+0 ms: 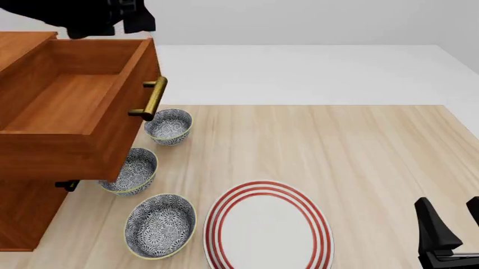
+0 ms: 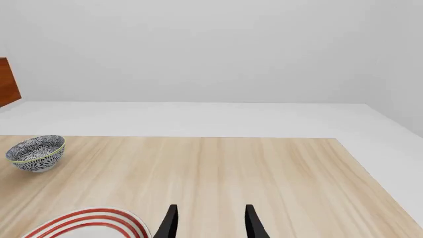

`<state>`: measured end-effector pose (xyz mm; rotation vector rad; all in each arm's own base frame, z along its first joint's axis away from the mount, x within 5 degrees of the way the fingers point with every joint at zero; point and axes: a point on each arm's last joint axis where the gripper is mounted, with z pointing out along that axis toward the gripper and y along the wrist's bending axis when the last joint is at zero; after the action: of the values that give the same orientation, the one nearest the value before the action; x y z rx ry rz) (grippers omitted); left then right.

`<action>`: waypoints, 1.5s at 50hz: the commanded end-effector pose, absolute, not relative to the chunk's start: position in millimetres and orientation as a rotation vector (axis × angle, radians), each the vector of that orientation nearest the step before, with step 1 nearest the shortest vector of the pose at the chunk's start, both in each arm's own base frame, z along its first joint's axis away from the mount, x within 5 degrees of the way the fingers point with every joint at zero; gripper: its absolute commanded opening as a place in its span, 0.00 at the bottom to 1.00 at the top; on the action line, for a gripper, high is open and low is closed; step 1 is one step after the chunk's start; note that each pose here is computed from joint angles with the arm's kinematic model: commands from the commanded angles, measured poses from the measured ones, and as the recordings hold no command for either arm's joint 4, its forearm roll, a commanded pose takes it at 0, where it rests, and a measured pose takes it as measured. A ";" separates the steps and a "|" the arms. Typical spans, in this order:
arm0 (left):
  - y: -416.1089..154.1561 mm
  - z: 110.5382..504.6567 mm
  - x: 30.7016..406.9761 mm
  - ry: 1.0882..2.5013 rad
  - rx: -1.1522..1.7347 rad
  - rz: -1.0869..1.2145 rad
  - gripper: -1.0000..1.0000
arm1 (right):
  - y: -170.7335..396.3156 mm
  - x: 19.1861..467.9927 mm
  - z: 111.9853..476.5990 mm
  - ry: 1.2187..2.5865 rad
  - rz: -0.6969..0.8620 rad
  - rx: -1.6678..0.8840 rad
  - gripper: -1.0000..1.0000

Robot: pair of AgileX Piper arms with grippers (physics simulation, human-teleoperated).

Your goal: Open the top drawer of the cabinet.

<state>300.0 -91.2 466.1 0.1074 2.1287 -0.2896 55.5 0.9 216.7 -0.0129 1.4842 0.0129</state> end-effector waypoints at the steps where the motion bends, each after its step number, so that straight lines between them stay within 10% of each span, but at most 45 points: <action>1: -92.7 475.6 283.8 2.090 0.128 -0.310 1.00 | 0.9 55.5 216.7 1.484 0.013 -0.013 1.00; 75: -97.7 499.8 188.2 1.748 0.279 -0.467 1.00 | 0.9 55.5 216.7 1.484 0.013 -0.013 1.00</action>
<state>197.2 -99.3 500.5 0.2762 1.7918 -0.4482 55.5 0.9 216.7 -0.0129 1.4843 0.0129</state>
